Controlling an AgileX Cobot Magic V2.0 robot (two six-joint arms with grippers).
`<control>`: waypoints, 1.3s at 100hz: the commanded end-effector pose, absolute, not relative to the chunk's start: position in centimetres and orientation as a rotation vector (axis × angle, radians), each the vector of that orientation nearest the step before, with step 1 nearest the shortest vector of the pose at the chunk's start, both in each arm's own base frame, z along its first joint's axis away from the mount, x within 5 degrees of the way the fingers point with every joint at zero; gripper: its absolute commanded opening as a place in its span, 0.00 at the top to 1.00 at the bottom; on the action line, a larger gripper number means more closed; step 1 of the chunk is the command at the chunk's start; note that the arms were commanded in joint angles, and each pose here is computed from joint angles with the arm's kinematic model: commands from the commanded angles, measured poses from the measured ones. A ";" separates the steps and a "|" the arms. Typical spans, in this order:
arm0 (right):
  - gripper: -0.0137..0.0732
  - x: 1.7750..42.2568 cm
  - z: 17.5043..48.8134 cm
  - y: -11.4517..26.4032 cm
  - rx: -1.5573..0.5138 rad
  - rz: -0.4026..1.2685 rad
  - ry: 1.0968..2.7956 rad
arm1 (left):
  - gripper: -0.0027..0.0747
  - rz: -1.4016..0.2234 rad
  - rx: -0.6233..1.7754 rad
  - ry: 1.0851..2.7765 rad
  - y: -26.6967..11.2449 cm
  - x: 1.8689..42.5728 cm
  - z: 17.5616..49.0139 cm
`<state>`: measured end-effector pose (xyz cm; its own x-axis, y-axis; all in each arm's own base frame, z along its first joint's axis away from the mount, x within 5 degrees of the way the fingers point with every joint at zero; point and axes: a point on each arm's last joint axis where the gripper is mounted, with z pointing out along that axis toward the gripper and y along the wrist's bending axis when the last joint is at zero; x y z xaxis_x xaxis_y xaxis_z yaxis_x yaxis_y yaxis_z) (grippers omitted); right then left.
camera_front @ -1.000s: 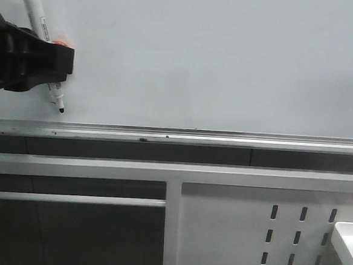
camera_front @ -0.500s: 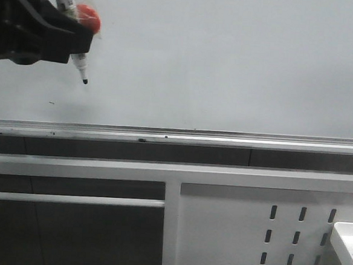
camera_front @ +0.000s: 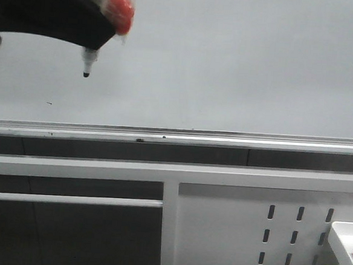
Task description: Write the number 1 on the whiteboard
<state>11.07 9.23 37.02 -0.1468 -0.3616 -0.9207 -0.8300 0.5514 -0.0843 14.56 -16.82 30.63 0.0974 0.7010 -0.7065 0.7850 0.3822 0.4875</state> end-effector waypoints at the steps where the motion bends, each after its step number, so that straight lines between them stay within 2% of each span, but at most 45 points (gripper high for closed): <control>1: 0.47 11.9 38.6 10.8 -1.039 0.577 1.654 | 0.99 -0.112 1.324 1.518 -17.3 14.1 33.3; 18: 0.47 12.5 37.6 14.7 -1.221 0.506 1.540 | 0.99 -0.076 1.375 1.441 -17.8 13.6 34.0; 37: 0.46 13.5 38.7 16.9 -1.066 0.461 1.397 | 0.99 -0.045 1.420 1.467 -17.6 13.3 33.6; 74: 0.46 14.2 37.1 18.8 -1.125 0.487 1.451 | 0.99 -0.035 1.401 1.433 -16.9 12.8 34.5; 95: 0.46 13.3 37.1 19.5 -1.159 0.520 1.424 | 0.99 -0.019 1.408 1.424 -16.9 12.9 34.5; 130: 0.47 13.8 37.6 19.9 -1.103 0.528 1.420 | 0.99 -0.019 1.408 1.424 -16.9 12.9 34.5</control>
